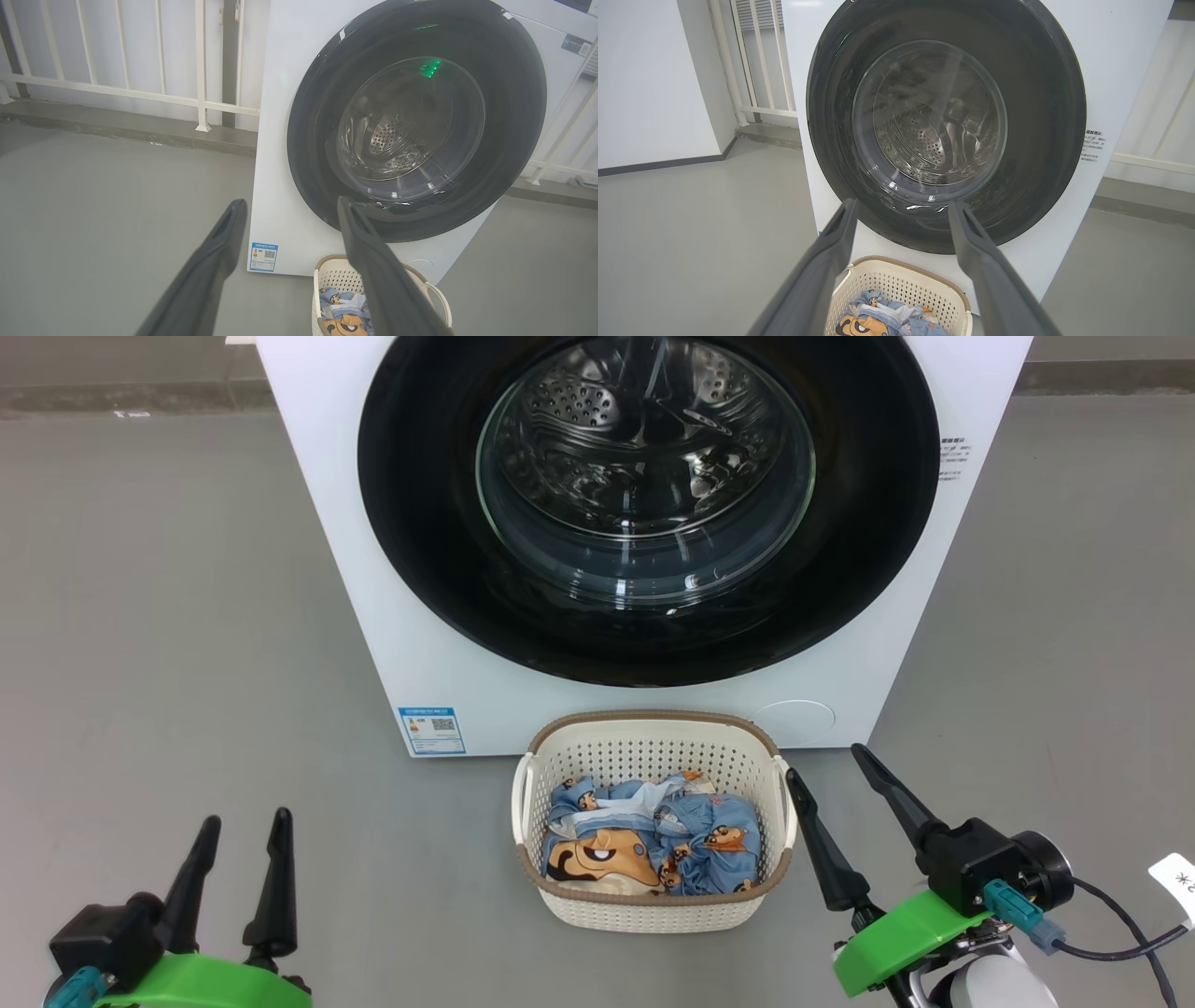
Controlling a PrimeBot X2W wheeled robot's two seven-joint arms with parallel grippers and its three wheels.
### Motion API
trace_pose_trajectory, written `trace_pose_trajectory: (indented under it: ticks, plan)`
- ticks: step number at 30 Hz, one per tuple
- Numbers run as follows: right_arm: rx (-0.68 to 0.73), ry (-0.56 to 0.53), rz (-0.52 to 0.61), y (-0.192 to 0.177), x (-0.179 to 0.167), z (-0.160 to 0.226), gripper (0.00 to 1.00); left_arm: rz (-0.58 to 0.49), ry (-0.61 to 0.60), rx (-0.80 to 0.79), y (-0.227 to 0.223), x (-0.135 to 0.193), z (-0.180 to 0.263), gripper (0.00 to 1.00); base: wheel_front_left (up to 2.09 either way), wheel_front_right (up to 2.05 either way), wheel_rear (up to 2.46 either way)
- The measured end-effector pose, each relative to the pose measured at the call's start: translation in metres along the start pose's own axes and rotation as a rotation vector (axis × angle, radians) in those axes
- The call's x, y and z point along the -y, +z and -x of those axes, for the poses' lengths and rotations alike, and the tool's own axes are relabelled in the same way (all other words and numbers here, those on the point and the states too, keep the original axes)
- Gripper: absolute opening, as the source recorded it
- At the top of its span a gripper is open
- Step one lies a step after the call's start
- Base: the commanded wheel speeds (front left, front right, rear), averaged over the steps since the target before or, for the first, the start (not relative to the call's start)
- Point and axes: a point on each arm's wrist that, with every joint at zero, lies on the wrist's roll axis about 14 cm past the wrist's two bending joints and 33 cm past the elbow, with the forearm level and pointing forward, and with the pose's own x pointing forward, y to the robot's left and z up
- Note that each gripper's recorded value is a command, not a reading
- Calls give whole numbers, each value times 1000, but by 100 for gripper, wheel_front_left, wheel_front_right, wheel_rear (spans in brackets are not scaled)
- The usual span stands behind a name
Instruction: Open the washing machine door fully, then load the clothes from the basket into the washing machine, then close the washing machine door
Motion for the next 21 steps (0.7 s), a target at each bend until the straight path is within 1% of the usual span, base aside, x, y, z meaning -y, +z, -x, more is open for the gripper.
trace_pose_trajectory:
  ticks: [21]
  plan:
    - [9,-27,-14,3,8,0,100,-6,-4,8,3,1,-2,100,0,0,0]
